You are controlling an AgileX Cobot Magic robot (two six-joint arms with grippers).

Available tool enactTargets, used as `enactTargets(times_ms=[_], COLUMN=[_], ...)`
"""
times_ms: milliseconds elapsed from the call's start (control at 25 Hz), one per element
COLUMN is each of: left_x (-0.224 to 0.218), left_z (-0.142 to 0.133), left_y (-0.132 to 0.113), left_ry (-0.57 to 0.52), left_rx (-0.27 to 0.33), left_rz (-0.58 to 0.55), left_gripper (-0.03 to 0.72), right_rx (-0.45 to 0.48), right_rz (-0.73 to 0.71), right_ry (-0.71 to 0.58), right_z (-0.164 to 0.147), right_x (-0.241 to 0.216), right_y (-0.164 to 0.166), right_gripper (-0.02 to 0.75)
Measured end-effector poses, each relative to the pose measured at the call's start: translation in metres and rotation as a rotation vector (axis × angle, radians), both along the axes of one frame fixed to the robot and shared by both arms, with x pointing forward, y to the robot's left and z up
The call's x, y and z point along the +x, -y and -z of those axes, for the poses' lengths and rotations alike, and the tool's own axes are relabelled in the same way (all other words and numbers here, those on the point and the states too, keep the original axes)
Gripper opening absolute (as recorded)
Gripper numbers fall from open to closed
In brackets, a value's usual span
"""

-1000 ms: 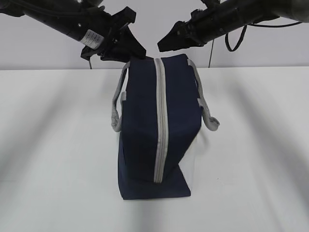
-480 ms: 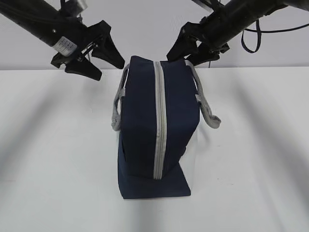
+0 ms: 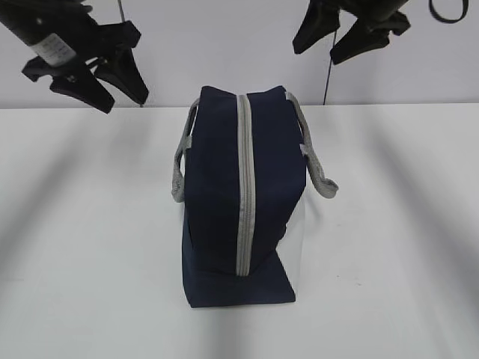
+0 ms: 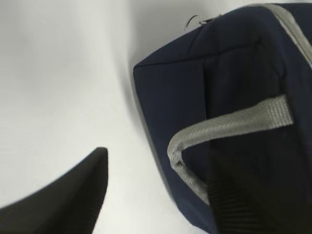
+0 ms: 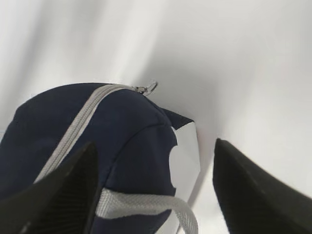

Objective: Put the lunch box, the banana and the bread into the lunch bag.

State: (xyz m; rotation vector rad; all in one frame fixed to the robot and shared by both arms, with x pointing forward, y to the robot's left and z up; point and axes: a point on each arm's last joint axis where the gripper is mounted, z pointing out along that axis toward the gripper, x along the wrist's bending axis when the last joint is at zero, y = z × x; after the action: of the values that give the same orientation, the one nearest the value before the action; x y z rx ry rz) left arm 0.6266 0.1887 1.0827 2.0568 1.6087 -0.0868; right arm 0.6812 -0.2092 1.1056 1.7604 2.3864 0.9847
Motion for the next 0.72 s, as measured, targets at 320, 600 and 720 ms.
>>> enactTargets(times_ms=[320,600,720], left_x=[-0.046,-0.113,-0.148], left_z=[-0.056,-0.08,-0.074], left_y=[-0.008,-0.029,-0.039], left_ry=[0.102,0.155,0.137], left_rx=[0.199,0.247,0.251], left_rz=[-0.043,-0.1,-0.103], left_gripper=[0.434,0.434,0.434], right_rx=[-0.083,-0.139,-0.165], right_rz=[0.068,0.098,0.111], right_ry=[0.027,-0.005,0.009], right_z=[-0.044,-0.053,-0.053], right_x=[-0.061,-0.157,-0.204], right_y=[0.016,0.032,0.04], right_gripper=[0.538,0.531,0.531])
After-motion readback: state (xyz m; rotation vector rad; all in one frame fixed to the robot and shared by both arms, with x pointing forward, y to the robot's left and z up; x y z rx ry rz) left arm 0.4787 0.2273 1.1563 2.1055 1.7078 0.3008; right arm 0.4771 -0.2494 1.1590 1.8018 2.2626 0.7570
